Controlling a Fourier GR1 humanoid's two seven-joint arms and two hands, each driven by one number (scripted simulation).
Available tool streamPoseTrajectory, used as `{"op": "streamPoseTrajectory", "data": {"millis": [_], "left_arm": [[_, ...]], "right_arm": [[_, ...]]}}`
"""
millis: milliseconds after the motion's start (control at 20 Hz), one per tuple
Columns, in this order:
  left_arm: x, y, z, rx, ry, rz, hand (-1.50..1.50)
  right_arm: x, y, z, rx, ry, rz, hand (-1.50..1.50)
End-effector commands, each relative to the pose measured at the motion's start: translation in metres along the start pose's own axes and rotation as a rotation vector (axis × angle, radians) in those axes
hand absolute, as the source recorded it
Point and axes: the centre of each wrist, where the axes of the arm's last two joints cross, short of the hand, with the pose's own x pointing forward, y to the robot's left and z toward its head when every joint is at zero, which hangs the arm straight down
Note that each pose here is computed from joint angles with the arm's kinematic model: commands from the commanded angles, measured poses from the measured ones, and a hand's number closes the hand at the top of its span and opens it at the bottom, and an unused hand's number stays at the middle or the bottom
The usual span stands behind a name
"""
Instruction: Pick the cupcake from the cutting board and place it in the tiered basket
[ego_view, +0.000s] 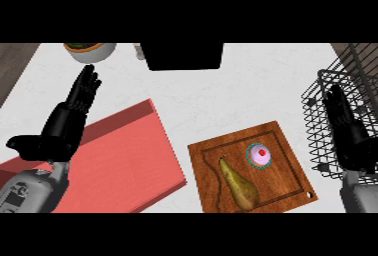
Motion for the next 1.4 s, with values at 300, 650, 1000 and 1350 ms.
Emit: {"op": "streamPoseTrajectory", "data": {"millis": [300,650,1000,1350], "left_arm": [[-0.064,0.040,0.051,0.151,0.394,-0.050,0.00],[-0.089,0.065,0.090,0.202,0.584,-0.045,0.00],[-0.083,0.072,0.087,0.181,0.579,-0.038,0.00],[-0.085,0.082,0.093,0.170,0.595,-0.045,0.00]], "right_arm": [[0.002,-0.007,0.013,-0.467,-0.082,-0.271,1.50],[-0.069,0.032,0.077,-0.606,0.231,-0.098,-1.50],[-0.081,0.038,0.087,-0.433,0.449,0.119,-1.50],[-0.028,0.075,0.066,-0.273,0.525,0.119,-1.50]]}}
